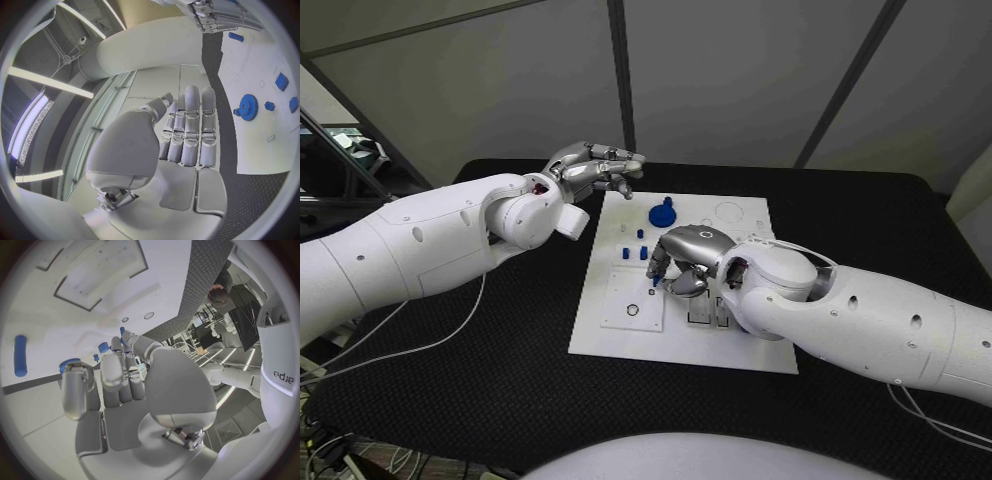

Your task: Assemble the parts on the task board

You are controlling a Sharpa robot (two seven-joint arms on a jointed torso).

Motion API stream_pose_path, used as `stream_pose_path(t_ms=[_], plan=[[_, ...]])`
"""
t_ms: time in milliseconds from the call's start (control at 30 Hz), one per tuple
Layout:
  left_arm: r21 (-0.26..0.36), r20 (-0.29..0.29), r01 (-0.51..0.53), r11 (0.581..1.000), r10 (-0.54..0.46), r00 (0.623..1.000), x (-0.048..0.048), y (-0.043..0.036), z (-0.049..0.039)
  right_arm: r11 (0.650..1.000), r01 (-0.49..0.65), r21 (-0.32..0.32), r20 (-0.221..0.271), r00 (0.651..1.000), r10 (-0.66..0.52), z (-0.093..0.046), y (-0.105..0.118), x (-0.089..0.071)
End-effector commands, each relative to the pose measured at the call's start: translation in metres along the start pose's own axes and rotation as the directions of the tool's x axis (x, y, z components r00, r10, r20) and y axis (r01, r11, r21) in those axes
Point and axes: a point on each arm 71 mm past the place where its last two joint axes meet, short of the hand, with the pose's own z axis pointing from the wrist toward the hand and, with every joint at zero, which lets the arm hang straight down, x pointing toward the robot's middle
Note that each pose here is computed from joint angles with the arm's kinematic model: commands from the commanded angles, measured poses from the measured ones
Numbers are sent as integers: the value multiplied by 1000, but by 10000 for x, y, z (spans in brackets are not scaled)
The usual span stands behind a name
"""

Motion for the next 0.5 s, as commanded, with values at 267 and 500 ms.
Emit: stream_pose_path(t_ms=[267, 500], plan=[[5, -11, 8, 1000, -8, 1000, 15, -13, 10, 1000, -11, -17, -37, 999, 10, 0, 35, 111], [4, -11, 8, 1000, -8, 1000, 9, -12, 8, 1000, -14, -16, -32, 999, 13, 3, 35, 123]])
